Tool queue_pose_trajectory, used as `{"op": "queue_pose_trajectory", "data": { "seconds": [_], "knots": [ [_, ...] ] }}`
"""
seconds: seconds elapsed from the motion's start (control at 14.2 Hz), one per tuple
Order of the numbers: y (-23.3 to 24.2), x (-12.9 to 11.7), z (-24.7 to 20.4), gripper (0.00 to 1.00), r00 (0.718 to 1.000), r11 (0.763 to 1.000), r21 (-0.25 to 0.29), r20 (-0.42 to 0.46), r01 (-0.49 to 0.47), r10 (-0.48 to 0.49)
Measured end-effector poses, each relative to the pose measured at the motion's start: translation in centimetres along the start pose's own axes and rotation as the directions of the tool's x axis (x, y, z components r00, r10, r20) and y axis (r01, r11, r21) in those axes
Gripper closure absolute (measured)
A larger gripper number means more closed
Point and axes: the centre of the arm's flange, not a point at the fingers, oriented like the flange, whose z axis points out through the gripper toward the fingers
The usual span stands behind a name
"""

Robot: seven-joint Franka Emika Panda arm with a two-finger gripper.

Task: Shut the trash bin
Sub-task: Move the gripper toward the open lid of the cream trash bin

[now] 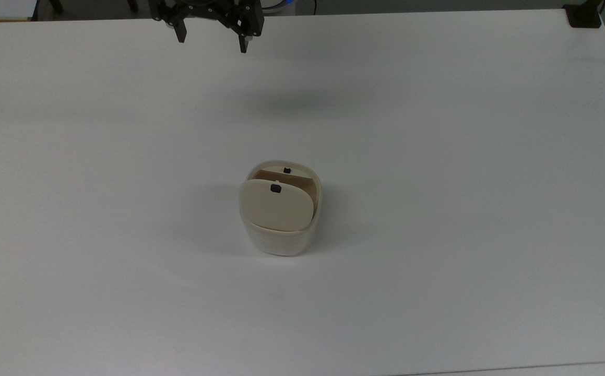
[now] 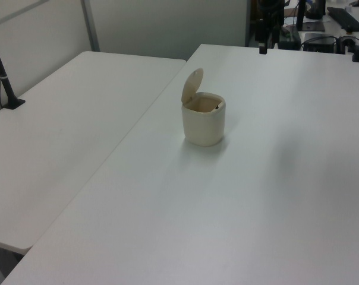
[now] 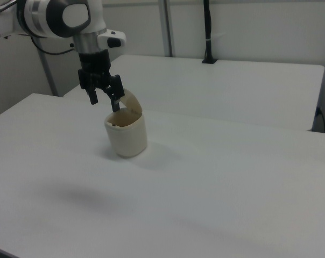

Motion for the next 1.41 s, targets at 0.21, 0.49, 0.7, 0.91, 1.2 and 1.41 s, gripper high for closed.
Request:
{"op": "queue_pose_trajectory", "data": {
  "seconds": [0.21,0.49,0.7,0.91,1.2,1.41],
  "knots": [
    [0.0,0.1,0.3,0.0,0.999,0.999,-0.001,0.005,0.035,-0.035],
    [-0.2,0.4,1.1,0.0,0.997,0.998,-0.004,0.02,0.068,-0.068],
    [-0.2,0.4,1.2,0.01,0.997,0.997,-0.004,0.021,0.076,-0.076],
    [-0.2,0.5,1.1,0.13,0.992,0.992,0.001,0.016,0.128,-0.128],
    [-1.4,2.8,1.2,0.56,0.983,0.987,0.04,-0.106,0.154,-0.15],
    [-2.9,6.2,1.8,0.86,0.956,0.988,0.094,-0.281,0.119,-0.088]
  ]
}}
